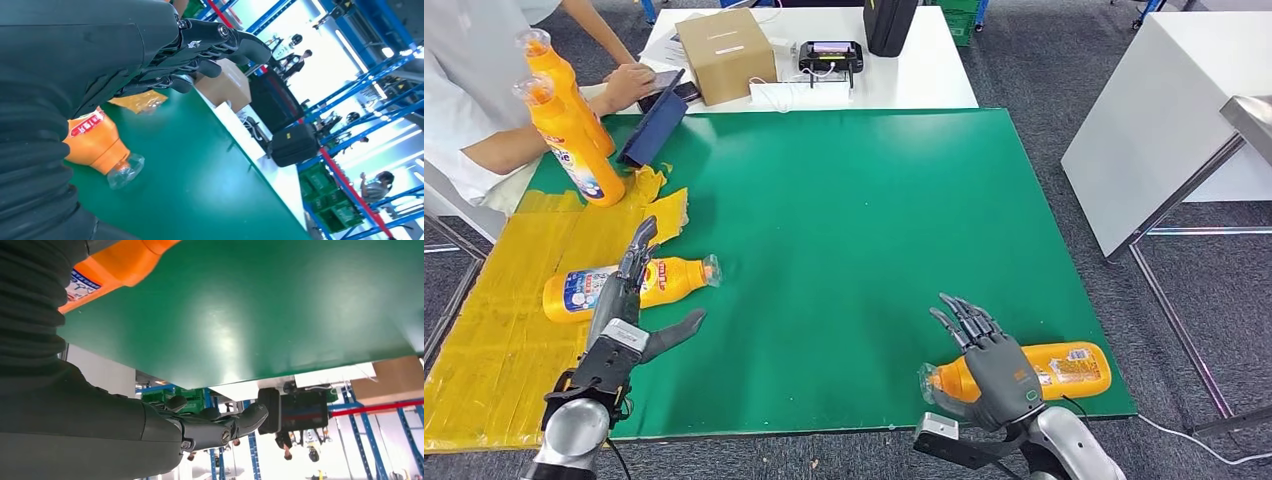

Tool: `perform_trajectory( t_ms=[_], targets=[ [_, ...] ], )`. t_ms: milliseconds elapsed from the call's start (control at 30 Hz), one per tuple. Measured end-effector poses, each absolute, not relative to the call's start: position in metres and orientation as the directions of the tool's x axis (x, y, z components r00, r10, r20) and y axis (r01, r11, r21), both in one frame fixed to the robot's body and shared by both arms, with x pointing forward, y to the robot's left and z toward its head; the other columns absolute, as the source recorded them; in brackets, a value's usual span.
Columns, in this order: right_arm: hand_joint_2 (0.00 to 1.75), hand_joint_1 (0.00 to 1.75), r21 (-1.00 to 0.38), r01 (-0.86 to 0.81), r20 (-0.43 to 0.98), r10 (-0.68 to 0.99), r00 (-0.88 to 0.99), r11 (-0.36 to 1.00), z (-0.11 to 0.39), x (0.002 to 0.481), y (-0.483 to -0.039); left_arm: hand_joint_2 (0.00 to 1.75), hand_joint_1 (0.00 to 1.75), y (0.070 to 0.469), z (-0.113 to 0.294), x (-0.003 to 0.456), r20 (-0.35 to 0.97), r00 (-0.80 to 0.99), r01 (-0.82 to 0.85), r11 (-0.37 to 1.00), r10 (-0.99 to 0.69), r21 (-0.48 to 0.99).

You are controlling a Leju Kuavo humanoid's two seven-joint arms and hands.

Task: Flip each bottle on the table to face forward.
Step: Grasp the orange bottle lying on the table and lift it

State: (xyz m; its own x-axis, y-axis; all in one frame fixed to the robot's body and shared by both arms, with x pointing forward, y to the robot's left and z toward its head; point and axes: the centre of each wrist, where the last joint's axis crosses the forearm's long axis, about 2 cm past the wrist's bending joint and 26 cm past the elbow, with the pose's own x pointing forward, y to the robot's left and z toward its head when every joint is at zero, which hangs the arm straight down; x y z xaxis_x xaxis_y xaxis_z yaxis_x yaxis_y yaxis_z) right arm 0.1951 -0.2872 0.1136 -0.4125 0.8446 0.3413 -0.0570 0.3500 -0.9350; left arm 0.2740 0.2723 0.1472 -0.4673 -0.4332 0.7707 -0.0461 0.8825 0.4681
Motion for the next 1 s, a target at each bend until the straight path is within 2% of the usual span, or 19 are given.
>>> perform_trajectory(
  t_ms=[300,667,1000],
  targets=[
    [1.75,0.00,-0.948,-0.083,0.316,0.866,-0.387,0.308,0.109,0.195,-0.295,1.75,0.00,0.271,0.150,0.271,0.777,-0.483,-0.044,0.897,-0.404,0.439],
    [1.75,0.00,-0.981,-0.116,0.179,0.951,-0.252,0.154,0.092,0.209,-0.334,1.75,0.00,0.264,0.146,0.265,0.801,-0.469,-0.016,0.910,-0.373,0.414],
    [1.75,0.00,-0.981,-0.176,0.109,0.982,-0.152,0.082,0.071,0.218,-0.361,1.75,0.00,0.259,0.144,0.268,0.810,-0.459,-0.017,0.915,-0.365,0.402]
  ],
)
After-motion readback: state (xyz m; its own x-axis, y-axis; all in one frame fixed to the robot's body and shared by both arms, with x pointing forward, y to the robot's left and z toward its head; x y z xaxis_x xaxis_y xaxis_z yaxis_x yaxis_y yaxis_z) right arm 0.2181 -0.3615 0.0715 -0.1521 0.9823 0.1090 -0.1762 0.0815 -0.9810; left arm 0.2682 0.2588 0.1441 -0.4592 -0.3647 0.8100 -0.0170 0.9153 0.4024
